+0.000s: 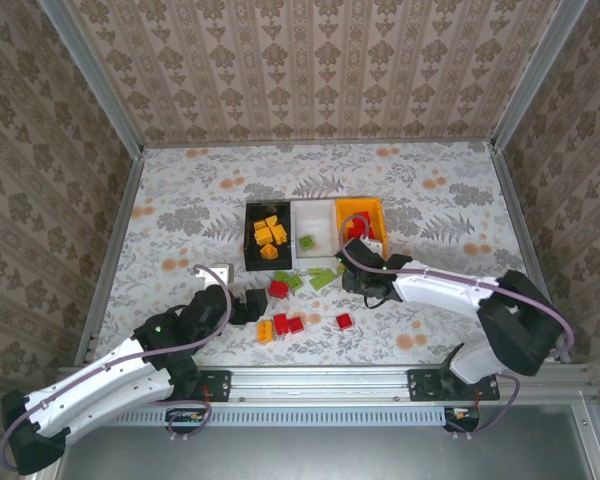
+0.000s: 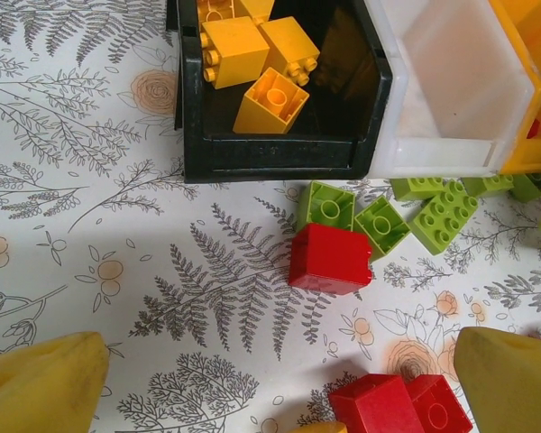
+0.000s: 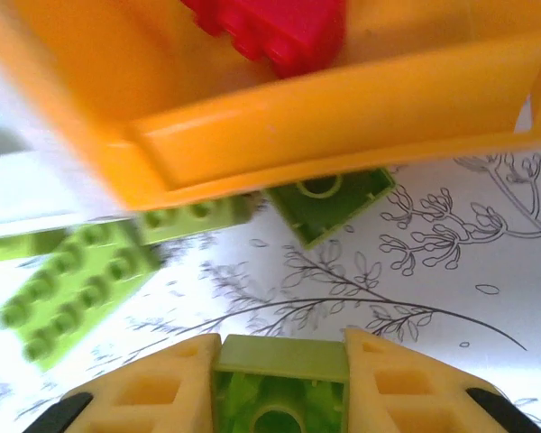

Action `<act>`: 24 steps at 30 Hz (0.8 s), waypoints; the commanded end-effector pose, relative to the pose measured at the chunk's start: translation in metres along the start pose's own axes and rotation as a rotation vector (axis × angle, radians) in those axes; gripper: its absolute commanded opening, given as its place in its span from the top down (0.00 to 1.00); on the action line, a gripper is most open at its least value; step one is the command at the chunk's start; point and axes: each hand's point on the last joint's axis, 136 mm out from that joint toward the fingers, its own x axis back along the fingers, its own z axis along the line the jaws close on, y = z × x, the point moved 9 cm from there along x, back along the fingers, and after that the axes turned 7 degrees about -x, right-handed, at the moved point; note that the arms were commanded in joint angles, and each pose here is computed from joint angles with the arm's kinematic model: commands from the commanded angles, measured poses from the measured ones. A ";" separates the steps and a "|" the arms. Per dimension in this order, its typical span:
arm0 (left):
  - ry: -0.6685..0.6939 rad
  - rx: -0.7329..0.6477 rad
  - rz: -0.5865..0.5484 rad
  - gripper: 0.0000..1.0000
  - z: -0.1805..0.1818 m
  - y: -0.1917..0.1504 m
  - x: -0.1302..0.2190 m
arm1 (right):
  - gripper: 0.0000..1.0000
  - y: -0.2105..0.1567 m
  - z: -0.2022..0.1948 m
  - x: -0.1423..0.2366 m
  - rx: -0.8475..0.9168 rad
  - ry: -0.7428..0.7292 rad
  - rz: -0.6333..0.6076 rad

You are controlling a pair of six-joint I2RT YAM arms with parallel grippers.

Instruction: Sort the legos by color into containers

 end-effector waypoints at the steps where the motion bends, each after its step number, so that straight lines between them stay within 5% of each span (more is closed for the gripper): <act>1: 0.006 -0.015 0.011 0.00 0.003 -0.001 0.002 | 0.70 0.015 0.018 0.036 0.078 0.111 -0.013; 4: 0.007 -0.018 0.016 0.00 0.002 0.000 0.001 | 0.68 0.031 0.042 0.049 0.113 0.175 -0.030; 17: 0.049 -0.102 0.141 0.00 -0.004 -0.003 -0.013 | 0.64 0.094 0.114 -0.012 0.157 0.067 -0.108; 24: 0.032 -0.148 0.206 0.00 -0.013 -0.003 -0.022 | 0.23 0.106 0.126 -0.014 0.154 0.065 -0.113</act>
